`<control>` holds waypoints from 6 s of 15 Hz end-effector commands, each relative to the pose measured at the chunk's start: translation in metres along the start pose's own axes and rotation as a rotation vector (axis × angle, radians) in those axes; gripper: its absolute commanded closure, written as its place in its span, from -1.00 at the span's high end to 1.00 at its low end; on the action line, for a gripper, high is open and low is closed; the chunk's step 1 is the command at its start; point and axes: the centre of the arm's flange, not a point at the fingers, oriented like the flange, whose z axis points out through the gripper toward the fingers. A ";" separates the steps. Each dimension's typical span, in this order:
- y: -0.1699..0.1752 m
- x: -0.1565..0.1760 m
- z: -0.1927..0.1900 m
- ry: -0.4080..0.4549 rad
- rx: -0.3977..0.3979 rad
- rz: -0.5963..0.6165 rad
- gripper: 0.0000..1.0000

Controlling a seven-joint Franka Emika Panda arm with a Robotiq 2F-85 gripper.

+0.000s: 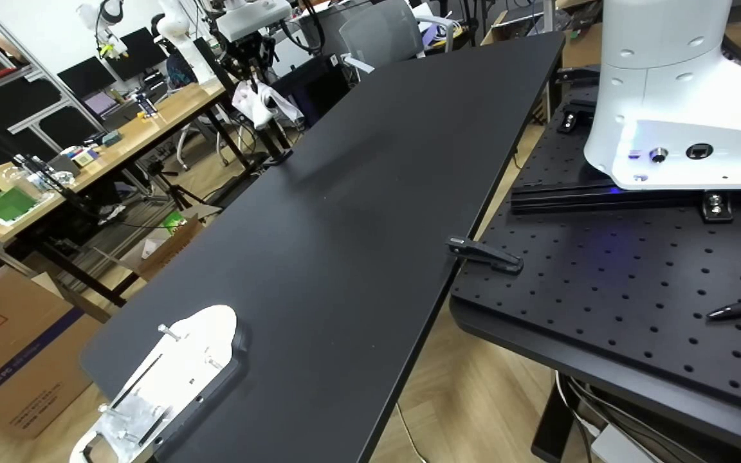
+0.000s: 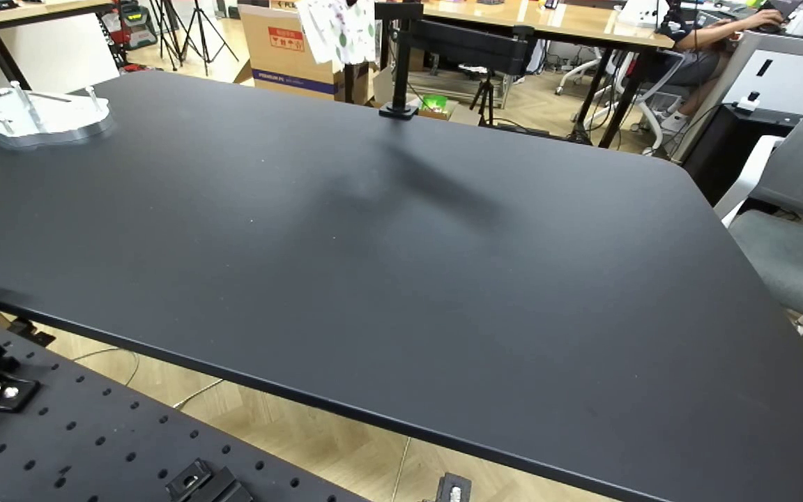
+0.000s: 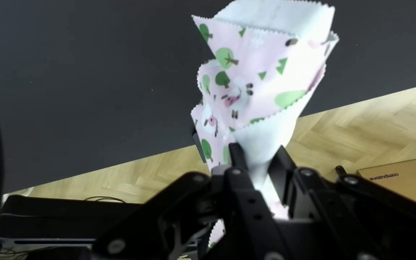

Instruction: Hang the white cloth on the extended black object, take it down, and hang it again

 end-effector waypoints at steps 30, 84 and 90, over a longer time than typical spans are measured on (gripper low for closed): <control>0.010 -0.084 -0.079 0.014 -0.022 -0.136 0.51; -0.006 0.000 0.000 0.065 0.090 -0.200 -0.98; -0.010 -0.004 -0.009 0.068 0.099 -0.208 -0.99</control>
